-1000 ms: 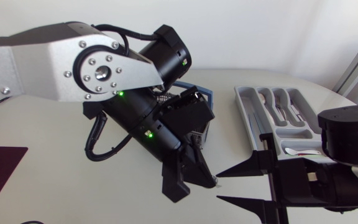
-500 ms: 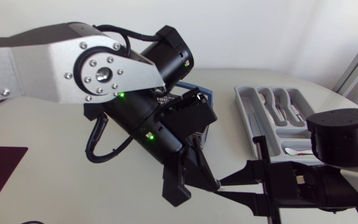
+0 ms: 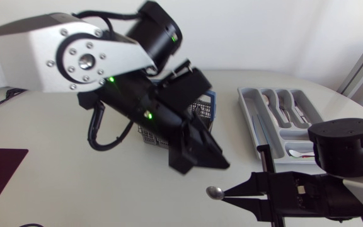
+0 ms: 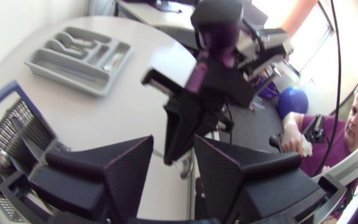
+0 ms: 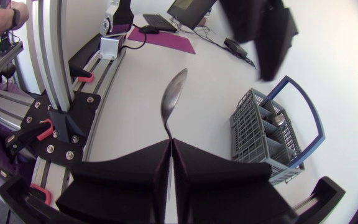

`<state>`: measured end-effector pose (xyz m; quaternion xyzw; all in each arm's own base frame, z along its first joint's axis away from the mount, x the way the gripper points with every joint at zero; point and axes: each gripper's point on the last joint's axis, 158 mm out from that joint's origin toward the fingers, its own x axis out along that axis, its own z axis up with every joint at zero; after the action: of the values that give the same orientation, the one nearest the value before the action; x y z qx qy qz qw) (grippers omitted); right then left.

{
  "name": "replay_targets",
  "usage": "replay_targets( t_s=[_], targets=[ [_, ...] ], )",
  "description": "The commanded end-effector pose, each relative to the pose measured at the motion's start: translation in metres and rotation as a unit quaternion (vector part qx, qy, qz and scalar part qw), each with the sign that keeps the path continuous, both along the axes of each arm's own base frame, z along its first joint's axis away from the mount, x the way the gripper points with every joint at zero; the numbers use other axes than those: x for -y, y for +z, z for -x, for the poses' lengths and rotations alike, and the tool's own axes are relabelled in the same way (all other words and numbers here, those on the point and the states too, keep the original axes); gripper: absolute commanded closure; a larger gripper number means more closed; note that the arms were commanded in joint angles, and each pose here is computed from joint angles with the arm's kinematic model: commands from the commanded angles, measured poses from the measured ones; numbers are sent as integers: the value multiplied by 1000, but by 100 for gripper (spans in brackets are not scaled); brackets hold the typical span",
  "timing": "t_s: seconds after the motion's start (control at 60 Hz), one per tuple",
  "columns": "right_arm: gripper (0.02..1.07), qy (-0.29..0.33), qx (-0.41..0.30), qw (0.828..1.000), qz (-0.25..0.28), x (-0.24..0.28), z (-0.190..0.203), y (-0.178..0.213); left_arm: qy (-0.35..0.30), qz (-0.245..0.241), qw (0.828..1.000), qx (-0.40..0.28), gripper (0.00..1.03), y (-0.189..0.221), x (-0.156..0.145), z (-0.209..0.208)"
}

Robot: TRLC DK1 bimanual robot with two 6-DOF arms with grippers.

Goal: Sort the cutlery from the basket into the organizer compartments.

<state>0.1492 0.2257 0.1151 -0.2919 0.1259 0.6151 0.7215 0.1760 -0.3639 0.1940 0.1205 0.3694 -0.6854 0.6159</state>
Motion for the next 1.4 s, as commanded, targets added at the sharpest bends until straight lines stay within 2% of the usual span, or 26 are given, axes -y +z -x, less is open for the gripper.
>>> replay_targets(
  t_s=[0.0,0.067,0.117,0.25,0.317,0.383,0.533,0.65,0.833,1.083,1.383],
  targets=[
    [101,-13,-25,999,17,6,5,-17,89,88,992,21,29,67,-4,-41],
    [101,-24,-22,999,23,9,1,-20,143,125,981,28,29,90,-12,-72],
    [101,-40,-15,999,25,14,-8,-19,174,128,976,34,29,94,-22,-91],
    [101,-98,12,995,35,43,-41,-17,232,102,965,60,30,83,-41,-122],
    [101,-125,27,991,43,60,-57,-16,240,85,964,71,30,70,-48,-128],
    [101,-151,36,987,51,79,-74,-16,266,50,958,100,33,51,-59,-143],
    [101,-205,58,975,65,126,-110,-15,272,-15,954,128,33,5,-78,-155],
    [101,-245,80,963,81,166,-133,-19,279,-44,949,138,33,-19,-94,-165],
    [101,-291,107,942,127,231,-158,-37,294,-67,939,162,33,-37,-112,-184],
    [101,-319,114,924,175,294,-173,-72,302,-85,934,169,33,-52,-127,-196],
    [101,-333,140,904,230,334,-191,-102,309,-94,930,176,33,-60,-140,-202]
  ],
)
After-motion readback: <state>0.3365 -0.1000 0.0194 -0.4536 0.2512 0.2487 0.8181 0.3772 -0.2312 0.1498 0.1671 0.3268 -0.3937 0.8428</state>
